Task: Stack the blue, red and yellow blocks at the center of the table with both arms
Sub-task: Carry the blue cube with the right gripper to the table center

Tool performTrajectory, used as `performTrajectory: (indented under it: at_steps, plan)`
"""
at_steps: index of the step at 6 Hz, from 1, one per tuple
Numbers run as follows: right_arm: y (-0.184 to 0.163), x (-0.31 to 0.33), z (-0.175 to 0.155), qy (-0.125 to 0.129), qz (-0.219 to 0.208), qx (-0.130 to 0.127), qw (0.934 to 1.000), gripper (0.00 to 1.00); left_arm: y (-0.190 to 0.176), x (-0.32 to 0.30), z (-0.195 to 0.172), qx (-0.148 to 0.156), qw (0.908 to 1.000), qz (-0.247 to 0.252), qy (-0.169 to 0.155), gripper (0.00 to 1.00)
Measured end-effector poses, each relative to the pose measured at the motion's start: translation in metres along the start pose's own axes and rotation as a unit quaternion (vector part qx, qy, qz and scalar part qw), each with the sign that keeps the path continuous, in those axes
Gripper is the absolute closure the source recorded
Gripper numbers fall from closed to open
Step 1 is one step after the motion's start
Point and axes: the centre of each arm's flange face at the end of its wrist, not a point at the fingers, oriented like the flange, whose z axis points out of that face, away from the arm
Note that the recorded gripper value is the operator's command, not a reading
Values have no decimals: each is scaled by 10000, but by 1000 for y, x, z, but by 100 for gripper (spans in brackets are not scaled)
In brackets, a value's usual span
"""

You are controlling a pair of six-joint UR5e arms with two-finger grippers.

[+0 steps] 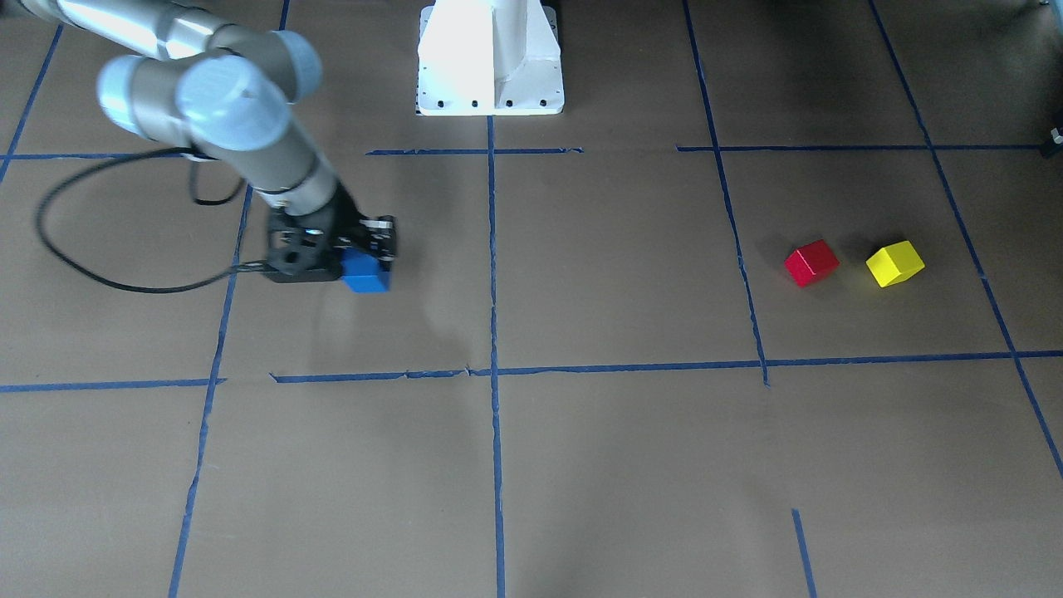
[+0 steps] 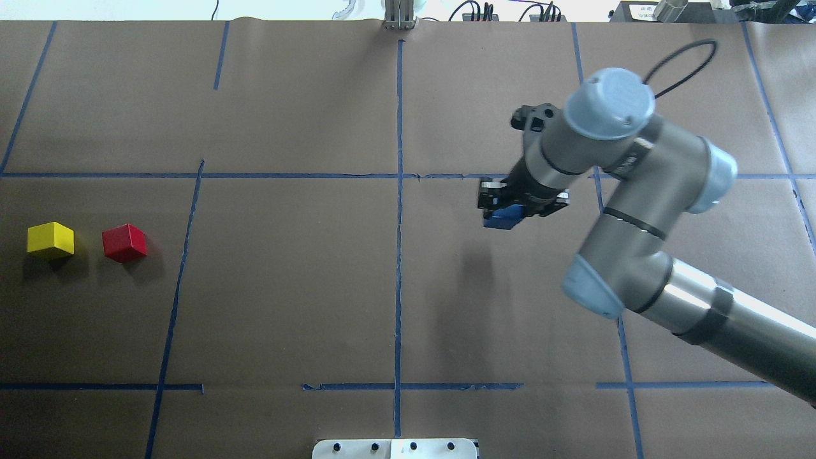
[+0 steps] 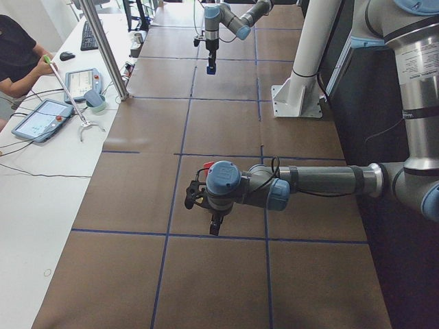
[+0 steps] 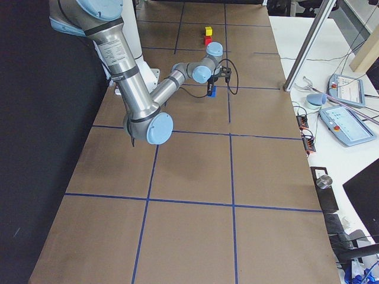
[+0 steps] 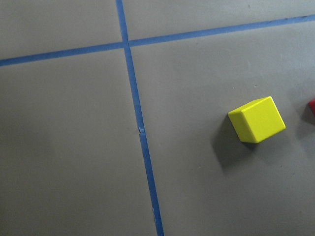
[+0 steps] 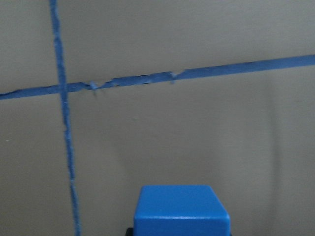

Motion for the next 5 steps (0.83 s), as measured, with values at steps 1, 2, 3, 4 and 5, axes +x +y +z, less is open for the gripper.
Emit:
performTrajectory:
  at_steps: [1,2,3,4,5]
  plan:
    - [8,-51,25,103,123,-5,9999,100,1,0,0,25,10000,39,-1,0]
    - [14,-81,40,183,183,16,9997,99,1,1,0,32,10000,50,-1,0]
    - [18,-91,48,234,212,13,9995,98,2,1,0,34,10000,54,-1,0]
    - [20,-94,55,293,250,6,9993,96,2,1,0,32,10000,52,-1,0]
    - [22,-94,63,360,286,2,9989,88,4,0,0,28,10000,42,-1,0]
